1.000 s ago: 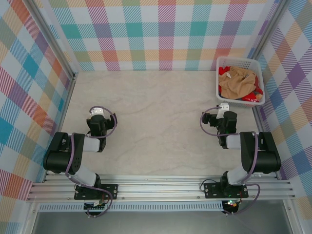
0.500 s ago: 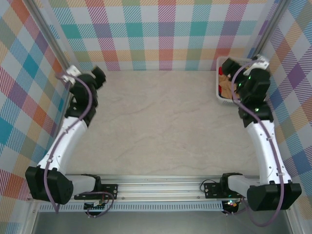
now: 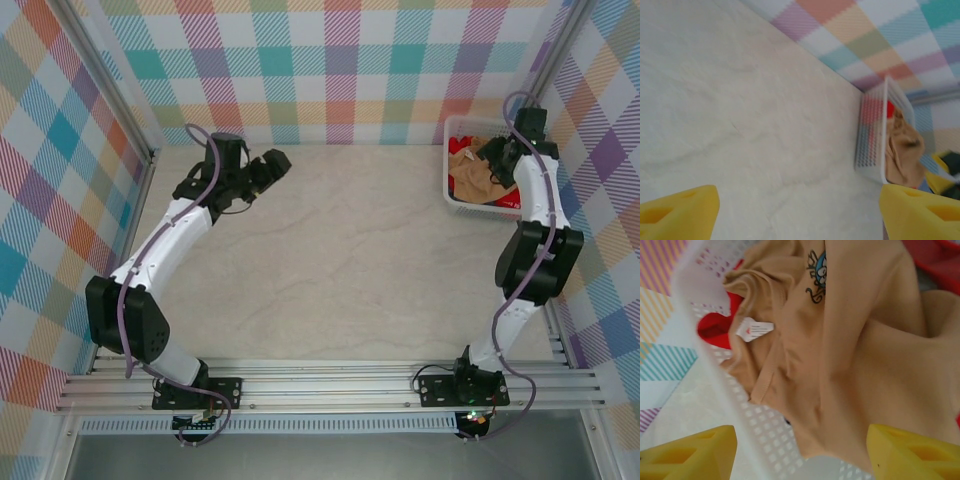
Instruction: Fold and stack the t-shirts
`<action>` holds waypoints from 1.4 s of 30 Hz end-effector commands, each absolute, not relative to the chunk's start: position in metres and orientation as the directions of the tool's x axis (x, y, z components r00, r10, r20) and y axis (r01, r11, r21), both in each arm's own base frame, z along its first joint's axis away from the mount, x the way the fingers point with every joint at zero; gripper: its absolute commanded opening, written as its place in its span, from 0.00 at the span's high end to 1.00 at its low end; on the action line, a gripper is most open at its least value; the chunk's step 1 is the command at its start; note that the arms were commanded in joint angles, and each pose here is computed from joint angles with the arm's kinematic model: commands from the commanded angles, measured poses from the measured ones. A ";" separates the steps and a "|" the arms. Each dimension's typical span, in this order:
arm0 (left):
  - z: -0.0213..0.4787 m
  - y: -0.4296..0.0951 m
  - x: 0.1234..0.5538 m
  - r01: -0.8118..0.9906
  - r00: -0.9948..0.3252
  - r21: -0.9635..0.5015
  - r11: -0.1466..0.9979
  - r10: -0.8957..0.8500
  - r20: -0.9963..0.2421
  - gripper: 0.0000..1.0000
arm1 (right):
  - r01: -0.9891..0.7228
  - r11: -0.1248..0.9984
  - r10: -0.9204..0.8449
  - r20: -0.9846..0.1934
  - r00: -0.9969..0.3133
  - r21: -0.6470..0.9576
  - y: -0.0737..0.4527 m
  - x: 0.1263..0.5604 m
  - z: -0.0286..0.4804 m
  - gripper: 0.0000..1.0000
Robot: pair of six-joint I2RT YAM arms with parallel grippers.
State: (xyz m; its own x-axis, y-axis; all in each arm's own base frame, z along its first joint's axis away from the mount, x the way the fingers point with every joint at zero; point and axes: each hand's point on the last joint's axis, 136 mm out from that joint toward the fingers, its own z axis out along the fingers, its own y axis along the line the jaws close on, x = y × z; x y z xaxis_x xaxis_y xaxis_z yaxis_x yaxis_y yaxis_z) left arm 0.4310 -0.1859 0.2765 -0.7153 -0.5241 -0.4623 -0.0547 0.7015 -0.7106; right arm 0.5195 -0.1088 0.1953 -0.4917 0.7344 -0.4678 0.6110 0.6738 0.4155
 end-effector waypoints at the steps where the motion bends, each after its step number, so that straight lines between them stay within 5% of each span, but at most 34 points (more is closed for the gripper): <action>1: 0.294 -0.205 0.412 0.009 -0.755 -0.745 0.667 -0.484 -0.443 0.18 | 0.547 0.696 0.718 -0.466 -0.518 0.465 -0.097 0.537 0.209 0.34; 11: 0.293 -0.203 0.396 -0.001 -0.773 -0.726 0.687 -0.462 -0.435 0.21 | 0.632 0.659 0.752 -0.366 -0.549 0.406 -0.105 0.555 0.160 0.66; 20: 0.287 -0.203 0.390 -0.005 -0.786 -0.724 0.690 -0.450 -0.423 0.21 | 0.645 0.692 0.688 -0.570 -0.449 0.326 -0.123 0.508 0.221 0.42; 31: 0.289 -0.217 0.386 0.048 -0.806 -0.758 0.651 -0.423 -0.414 0.20 | 0.637 0.688 0.719 -0.448 -0.532 0.348 -0.130 0.525 0.163 0.44; 37: 0.288 -0.218 0.383 0.036 -0.809 -0.755 0.655 -0.424 -0.407 0.20 | 0.613 0.699 0.713 -0.432 -0.553 0.368 -0.130 0.549 0.159 0.66; 42: 0.286 -0.218 0.383 0.029 -0.808 -0.751 0.660 -0.426 -0.406 0.20 | 0.561 0.736 0.672 -0.507 -0.540 0.379 -0.125 0.556 0.187 1.00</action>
State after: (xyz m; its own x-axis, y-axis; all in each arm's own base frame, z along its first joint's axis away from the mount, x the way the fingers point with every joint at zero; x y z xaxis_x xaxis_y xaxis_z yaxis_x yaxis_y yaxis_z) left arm 0.3914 -0.2130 0.2738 -0.8104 -0.4375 -0.3897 -0.0068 0.6721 -0.7405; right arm 0.5479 -0.1326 0.1469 -0.5508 0.7144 -0.4316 0.6300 0.6950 0.3465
